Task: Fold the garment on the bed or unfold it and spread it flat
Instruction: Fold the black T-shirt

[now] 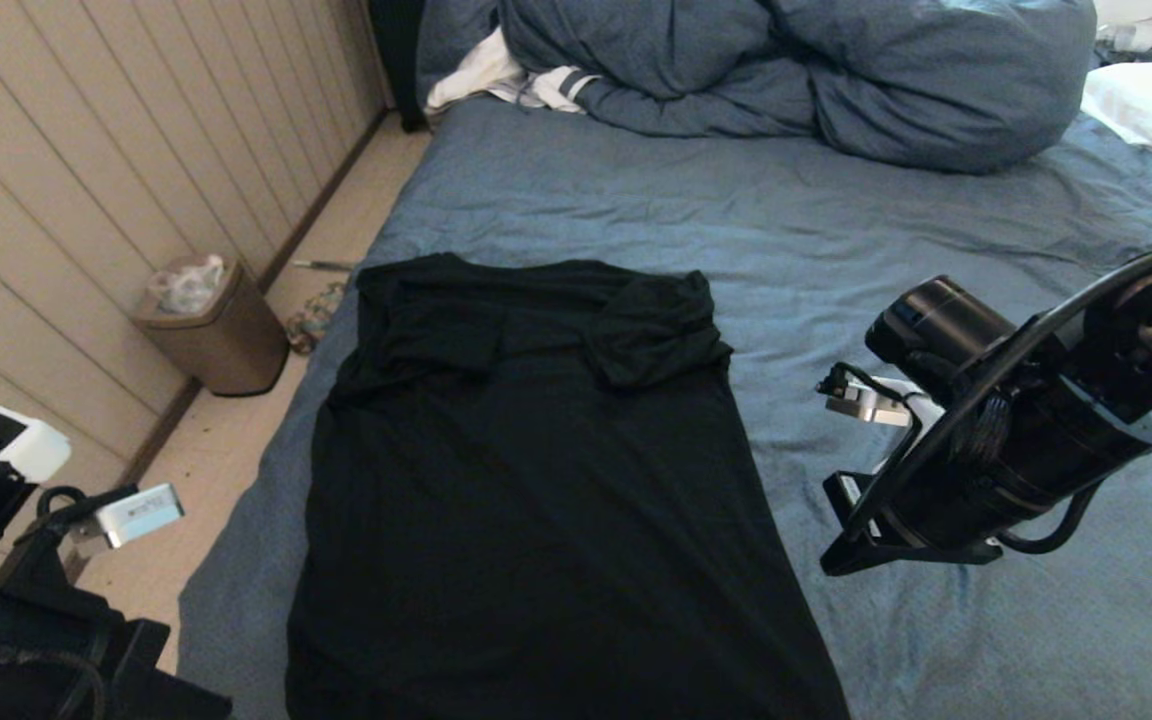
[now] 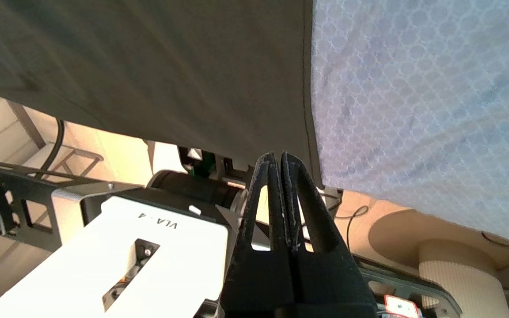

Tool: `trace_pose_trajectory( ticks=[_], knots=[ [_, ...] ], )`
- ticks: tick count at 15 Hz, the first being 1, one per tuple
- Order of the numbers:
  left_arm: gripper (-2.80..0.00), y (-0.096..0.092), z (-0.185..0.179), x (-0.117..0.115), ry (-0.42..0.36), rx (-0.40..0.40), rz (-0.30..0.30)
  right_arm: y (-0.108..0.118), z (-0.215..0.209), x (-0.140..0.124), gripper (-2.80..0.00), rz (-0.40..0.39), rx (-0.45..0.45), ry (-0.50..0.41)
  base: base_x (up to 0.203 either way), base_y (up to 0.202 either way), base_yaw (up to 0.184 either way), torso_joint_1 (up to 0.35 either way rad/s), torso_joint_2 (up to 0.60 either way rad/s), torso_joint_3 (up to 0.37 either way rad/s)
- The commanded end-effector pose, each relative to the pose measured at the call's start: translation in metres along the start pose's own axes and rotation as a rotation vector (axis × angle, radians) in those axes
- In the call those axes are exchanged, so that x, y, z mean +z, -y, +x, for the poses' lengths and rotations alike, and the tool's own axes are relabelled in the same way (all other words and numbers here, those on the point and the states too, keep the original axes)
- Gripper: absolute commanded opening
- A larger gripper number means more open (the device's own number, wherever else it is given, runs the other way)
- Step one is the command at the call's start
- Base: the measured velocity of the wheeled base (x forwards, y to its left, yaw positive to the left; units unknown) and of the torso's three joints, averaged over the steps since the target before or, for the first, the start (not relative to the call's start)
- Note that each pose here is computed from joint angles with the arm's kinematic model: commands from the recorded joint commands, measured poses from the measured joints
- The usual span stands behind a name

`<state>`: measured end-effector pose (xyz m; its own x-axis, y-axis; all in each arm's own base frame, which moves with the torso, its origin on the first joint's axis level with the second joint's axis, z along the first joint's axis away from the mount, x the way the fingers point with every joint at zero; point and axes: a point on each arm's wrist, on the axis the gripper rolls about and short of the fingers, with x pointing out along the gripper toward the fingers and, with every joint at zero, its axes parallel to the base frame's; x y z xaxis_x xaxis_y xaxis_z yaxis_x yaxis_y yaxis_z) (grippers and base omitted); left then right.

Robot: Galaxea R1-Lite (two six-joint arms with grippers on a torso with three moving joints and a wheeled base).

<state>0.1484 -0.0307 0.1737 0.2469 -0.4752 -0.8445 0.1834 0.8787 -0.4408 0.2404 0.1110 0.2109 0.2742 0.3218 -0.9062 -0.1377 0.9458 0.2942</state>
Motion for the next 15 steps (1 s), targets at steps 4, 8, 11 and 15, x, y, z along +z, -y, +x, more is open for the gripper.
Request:
trace_pose_trajectory(
  ticks=[4, 8, 11, 15],
  knots=[
    [-2.80, -0.011, 0.014, -0.003, 0.047, -0.015, 0.005, -0.002, 0.009, -0.004, -2.80, -0.016, 0.018, 0.027, 0.000, 0.000, 0.000, 0.000, 0.00, 0.000],
    [0.00, -0.021, 0.033, 0.012, 0.079, 0.005, 0.017, -0.001, 0.007, -0.006, 0.00, -0.017, 0.006, 0.068, 0.000, 0.000, 0.000, 0.000, 0.00, 0.000],
    [0.00, -0.026, 0.042, 0.020, 0.085, 0.018, 0.010, 0.002, 0.009, -0.004, 0.00, -0.005, 0.006, 0.070, 0.000, 0.000, 0.000, 0.000, 0.00, 0.000],
    [0.00, -0.031, 0.053, 0.024, 0.056, 0.014, -0.004, 0.004, 0.022, -0.003, 0.00, -0.014, 0.015, 0.097, 0.000, 0.000, 0.000, 0.000, 0.00, 0.000]
  ],
)
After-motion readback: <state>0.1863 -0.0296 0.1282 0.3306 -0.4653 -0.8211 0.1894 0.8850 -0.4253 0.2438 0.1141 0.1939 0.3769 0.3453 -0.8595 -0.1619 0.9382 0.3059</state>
